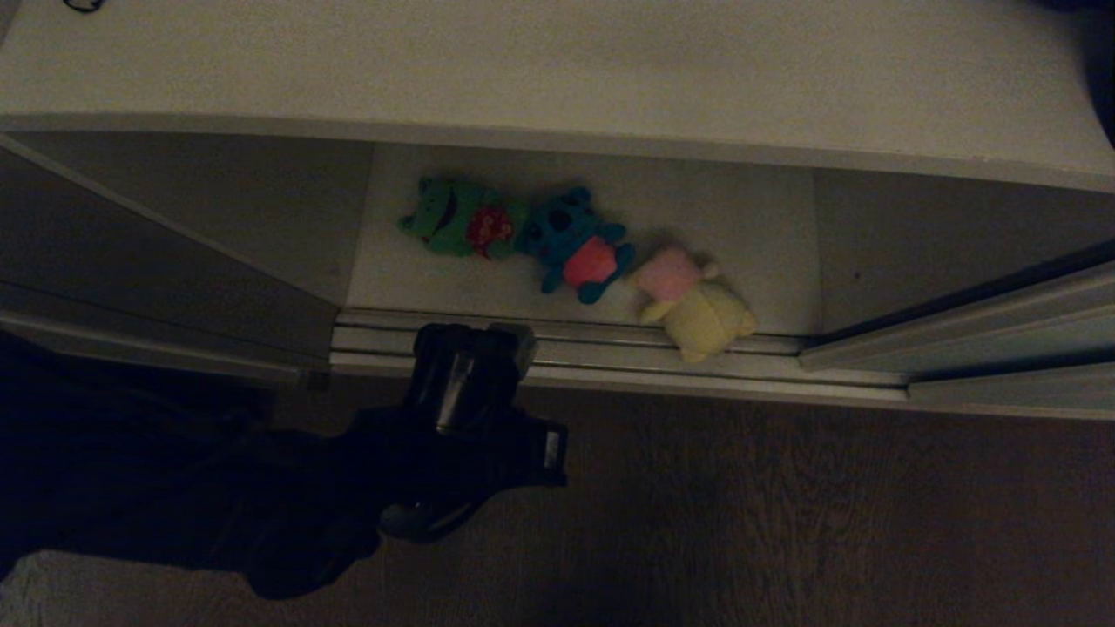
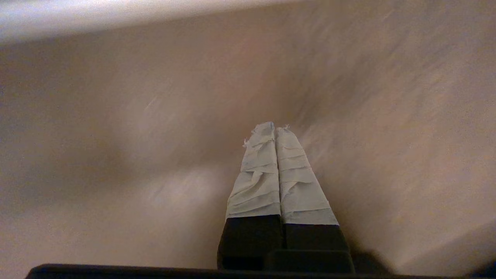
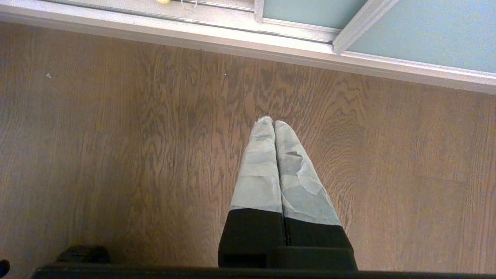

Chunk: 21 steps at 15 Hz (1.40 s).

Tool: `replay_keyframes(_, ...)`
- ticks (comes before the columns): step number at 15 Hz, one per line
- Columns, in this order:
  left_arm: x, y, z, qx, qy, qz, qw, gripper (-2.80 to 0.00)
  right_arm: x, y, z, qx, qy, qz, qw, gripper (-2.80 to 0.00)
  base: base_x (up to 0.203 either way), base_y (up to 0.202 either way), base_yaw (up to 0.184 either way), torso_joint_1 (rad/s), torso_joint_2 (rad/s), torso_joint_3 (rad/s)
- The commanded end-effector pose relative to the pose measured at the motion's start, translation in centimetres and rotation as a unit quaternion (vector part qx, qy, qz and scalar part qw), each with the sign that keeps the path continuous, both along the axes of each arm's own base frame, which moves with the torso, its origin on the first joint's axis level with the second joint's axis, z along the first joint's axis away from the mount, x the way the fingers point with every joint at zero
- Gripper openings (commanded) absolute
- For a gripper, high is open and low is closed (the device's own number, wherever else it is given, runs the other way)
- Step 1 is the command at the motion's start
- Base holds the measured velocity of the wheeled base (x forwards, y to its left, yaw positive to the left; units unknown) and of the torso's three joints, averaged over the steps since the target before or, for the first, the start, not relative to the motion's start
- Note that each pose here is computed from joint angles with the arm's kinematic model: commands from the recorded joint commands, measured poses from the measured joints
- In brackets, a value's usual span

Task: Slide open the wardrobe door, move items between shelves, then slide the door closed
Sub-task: Place the pink doll on the lower shelf

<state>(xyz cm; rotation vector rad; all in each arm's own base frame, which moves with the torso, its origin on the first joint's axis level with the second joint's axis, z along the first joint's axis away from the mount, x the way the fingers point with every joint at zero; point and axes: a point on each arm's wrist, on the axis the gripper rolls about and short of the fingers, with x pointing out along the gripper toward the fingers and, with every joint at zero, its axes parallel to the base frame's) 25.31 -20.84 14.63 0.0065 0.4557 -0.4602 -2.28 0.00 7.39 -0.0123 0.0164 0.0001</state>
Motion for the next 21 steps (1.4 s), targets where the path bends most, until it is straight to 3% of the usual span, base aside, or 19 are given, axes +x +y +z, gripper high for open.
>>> replay_keyframes(1,-2.8,2.5,0.3,0.012,-0.002,0.019,0.9998,-2.8,0.0,0.0,0.0,0.0,0.0,0.0,1.0,-2.8,0.0,0.0,0.0,0.0,0.0,0.0)
replay_keyframes(5,-6.2,5.7,0.2,0.025,-0.009,0.046,0.9986,-2.8,0.0,0.0,0.0,0.0,-0.001,0.0,1.0,-2.8,0.0,0.0,0.0,0.0,0.0,0.0)
replay_keyframes(9,-9.4,9.3,1.6,0.02,-0.028,0.084,0.9959,-2.8,0.0,0.0,0.0,0.0,-0.001,0.0,1.0,-2.8,0.0,0.0,0.0,0.0,0.0,0.0)
replay_keyframes(14,-13.7,13.4,3.5,0.02,-0.086,0.169,0.9817,-2.8,0.0,0.0,0.0,0.0,0.0,0.0,1.0,-2.8,0.0,0.0,0.0,0.0,0.0,0.0)
replay_keyframes(16,-15.3,15.4,3.7,0.035,-0.105,0.223,0.9685,-2.8,0.0,0.0,0.0,0.0,0.0,0.0,1.0,-2.8,0.0,0.0,0.0,0.0,0.0,0.0)
replay_keyframes(18,-17.1,17.5,3.5,0.041,-0.133,0.28,0.9498,-2.8,0.0,0.0,0.0,-0.001,0.0,0.0,1.0,-2.8,0.0,0.0,0.0,0.0,0.0,0.0)
replay_keyframes(21,-19.3,20.0,1.6,0.056,-0.157,0.368,0.9147,-2.8,0.0,0.0,0.0,0.0,0.0,0.0,1.0,-2.8,0.0,0.0,0.0,0.0,0.0,0.0)
